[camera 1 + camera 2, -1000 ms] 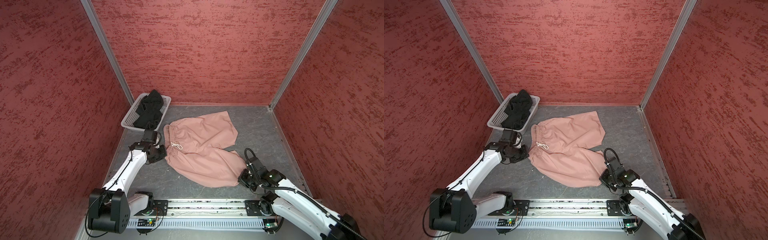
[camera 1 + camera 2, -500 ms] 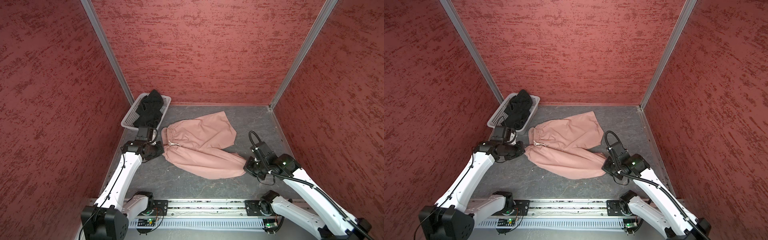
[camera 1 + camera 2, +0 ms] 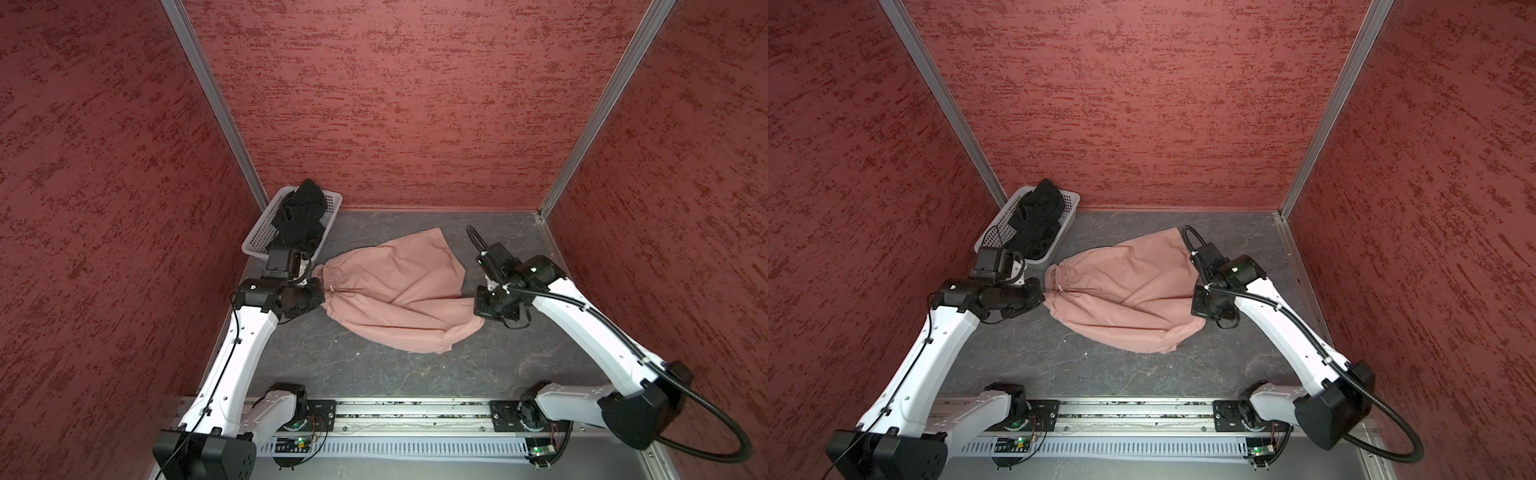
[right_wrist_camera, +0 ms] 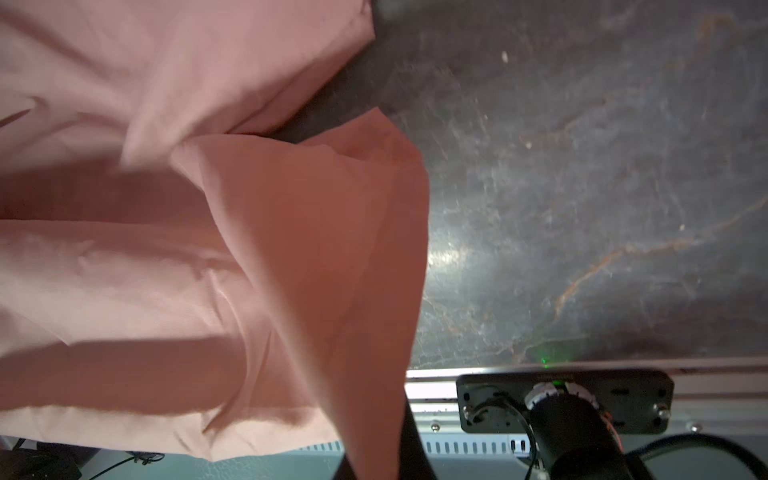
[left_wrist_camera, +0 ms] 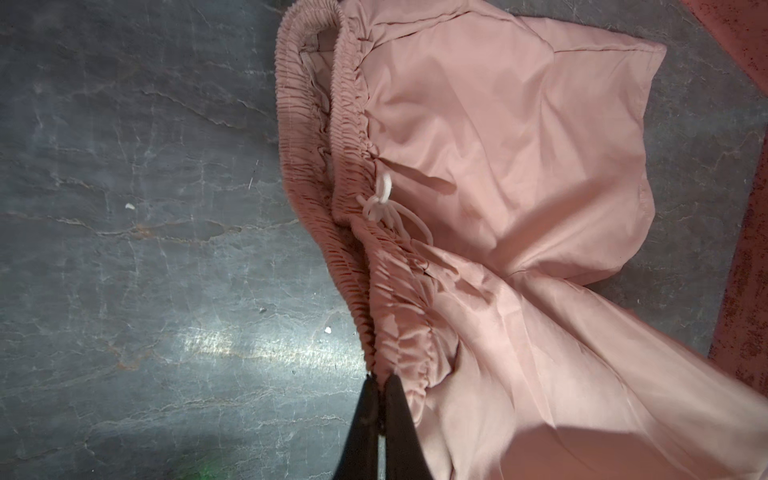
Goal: Fold and stack the shorts
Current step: 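Carry the held leg hem away from the robot toward the waistband with the right gripper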
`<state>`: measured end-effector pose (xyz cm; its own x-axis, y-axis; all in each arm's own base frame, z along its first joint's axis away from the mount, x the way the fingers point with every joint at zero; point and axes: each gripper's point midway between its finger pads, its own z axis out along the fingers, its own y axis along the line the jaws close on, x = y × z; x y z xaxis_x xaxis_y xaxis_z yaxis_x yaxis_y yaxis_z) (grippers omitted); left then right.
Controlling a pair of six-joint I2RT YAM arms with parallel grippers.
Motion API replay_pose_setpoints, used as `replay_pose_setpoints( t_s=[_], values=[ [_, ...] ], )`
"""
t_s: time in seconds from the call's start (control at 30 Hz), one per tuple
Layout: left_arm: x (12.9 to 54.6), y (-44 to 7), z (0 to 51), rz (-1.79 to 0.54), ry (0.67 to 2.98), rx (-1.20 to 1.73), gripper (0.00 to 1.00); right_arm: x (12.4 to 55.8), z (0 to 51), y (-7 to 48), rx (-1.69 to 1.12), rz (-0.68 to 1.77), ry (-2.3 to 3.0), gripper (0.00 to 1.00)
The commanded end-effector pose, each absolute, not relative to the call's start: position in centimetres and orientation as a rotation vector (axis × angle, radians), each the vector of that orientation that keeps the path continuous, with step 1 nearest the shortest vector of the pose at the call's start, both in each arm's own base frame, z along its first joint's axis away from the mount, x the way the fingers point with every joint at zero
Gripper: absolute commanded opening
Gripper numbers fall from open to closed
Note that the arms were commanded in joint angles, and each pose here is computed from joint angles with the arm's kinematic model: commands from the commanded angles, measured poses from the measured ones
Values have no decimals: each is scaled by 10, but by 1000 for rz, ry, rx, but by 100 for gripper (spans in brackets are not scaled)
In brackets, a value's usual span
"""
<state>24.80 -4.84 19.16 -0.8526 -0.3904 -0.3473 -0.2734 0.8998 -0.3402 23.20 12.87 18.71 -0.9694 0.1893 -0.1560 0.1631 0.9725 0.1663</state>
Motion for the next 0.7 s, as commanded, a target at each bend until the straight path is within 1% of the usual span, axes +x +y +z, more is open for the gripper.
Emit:
replay_pose_setpoints(
  t_s=[0.0, 0.17, 0.27, 0.43, 0.57, 0.67],
  values=[
    [273, -38, 195, -335, 2606, -462, 0, 294, 209, 131, 85, 223, 2793, 0],
    [304, -28, 193, -295, 2602, -460, 0, 362, 209, 129, -11, 146, 2760, 0],
    [313, -19, 190, -272, 2605, -485, 0, 396, 213, 126, -55, 111, 2733, 0],
    [320, -2, 186, -250, 2587, -529, 0, 436, 216, 126, -106, 117, 2679, 0],
    [338, -1, 174, -259, 2610, -530, 0, 469, 211, 134, -154, 144, 2645, 0],
    [350, 1, 176, -249, 2595, -523, 0, 492, 207, 141, -183, 153, 2616, 0]
  ],
)
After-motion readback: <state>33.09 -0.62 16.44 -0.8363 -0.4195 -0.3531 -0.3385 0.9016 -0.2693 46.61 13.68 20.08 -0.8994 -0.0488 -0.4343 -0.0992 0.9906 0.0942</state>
